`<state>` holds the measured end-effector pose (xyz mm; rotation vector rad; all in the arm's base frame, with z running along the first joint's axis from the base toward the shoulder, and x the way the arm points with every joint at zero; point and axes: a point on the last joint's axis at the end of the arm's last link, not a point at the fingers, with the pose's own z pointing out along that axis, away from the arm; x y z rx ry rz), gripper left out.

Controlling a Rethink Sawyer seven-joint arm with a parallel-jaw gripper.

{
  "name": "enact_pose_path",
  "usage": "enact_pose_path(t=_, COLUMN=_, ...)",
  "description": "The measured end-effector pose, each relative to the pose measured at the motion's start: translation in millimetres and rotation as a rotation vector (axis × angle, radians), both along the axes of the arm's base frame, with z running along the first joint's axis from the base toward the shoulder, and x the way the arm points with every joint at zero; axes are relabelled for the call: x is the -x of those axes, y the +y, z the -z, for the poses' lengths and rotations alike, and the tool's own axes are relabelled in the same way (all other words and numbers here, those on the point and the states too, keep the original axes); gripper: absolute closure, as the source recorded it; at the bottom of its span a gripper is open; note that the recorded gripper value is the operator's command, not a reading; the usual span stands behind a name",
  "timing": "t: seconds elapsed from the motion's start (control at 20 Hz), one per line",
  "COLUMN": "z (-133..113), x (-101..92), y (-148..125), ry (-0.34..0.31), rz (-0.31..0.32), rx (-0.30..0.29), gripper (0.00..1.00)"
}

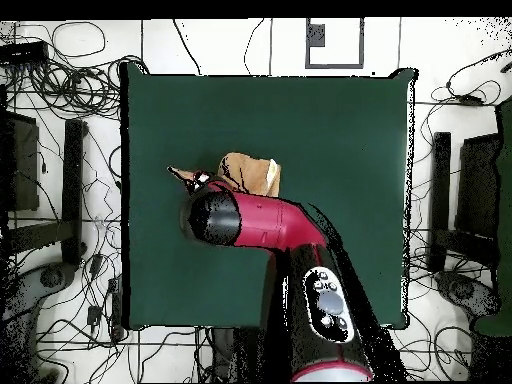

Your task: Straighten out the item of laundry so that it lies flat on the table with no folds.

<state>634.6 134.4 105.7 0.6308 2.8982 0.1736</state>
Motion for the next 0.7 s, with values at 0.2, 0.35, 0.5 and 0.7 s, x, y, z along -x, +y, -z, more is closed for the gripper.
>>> enact_pose_path(t=0.2, z=-15, x=27.0, y=11, ry=-0.004, rz=-0.023, rx=0.023, gripper=1.0)
enact_pose_path(t=0.35, z=-22, x=43.0, y=14, ry=0.005, rz=-0.03, rx=0.033, gripper=1.0)
enact_pose_path(t=0.5, z=-30, x=64.4, y=17, ry=0.02, rz=-0.036, rx=0.038, gripper=1.0)
enact_pose_path(t=0.7, z=-36, x=86.3, y=15, ry=0.041, rz=-0.035, rx=0.041, gripper=1.0)
